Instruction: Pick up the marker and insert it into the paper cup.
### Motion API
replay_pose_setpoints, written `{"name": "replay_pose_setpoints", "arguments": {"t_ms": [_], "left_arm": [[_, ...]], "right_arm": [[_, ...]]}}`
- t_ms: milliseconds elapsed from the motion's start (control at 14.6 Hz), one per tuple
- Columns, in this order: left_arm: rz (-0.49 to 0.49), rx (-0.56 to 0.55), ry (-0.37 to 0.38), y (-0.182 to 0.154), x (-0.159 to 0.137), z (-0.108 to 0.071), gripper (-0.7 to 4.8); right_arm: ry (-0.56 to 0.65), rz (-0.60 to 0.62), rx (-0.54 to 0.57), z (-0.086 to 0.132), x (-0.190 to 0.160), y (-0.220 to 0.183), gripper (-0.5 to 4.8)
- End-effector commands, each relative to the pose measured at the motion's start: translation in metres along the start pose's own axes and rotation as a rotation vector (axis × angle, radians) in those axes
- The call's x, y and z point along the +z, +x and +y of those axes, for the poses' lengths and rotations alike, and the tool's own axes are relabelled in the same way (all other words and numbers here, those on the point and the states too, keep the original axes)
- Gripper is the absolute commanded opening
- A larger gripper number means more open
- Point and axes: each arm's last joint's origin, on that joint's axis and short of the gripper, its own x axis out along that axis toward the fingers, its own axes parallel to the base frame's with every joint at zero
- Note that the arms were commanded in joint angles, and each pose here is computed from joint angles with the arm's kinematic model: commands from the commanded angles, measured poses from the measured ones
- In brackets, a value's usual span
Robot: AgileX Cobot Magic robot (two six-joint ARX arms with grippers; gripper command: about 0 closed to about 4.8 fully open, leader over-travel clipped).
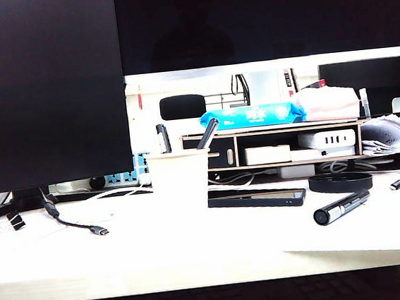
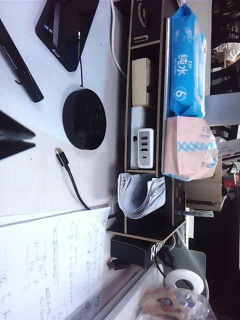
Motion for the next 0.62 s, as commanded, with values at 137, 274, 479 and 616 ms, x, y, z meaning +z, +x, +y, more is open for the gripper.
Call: {"name": "replay_pose_setpoints", "arguments": {"t_ms": [137,274,479,616], "left_arm": [[-0.011,0.001,-0.003,-0.0001,0.0013,0.0000,-0.05],[-0.011,0.001,-0.003,-0.0001,0.0013,0.0000,-0.05],[-0.013,-0.009,-0.099,-0.0001,0.0018,-0.0003,-0.05],[-0.006,-0.080,-0.251,-0.0004,0.0035,-0.0026,-0.05]], "right_arm": [[0.002,-0.011,0.001,0.0001,0.0012,-0.0001,-0.06],[0.004,-0.011,0.001,0.0001,0.0012,-0.0001,-0.05],[0.022,-0.015,0.005,0.0003,0.0015,-0.0001,-0.05],[0.025,-0.026,0.032,0.0010,0.0026,-0.0001,-0.05]]}}
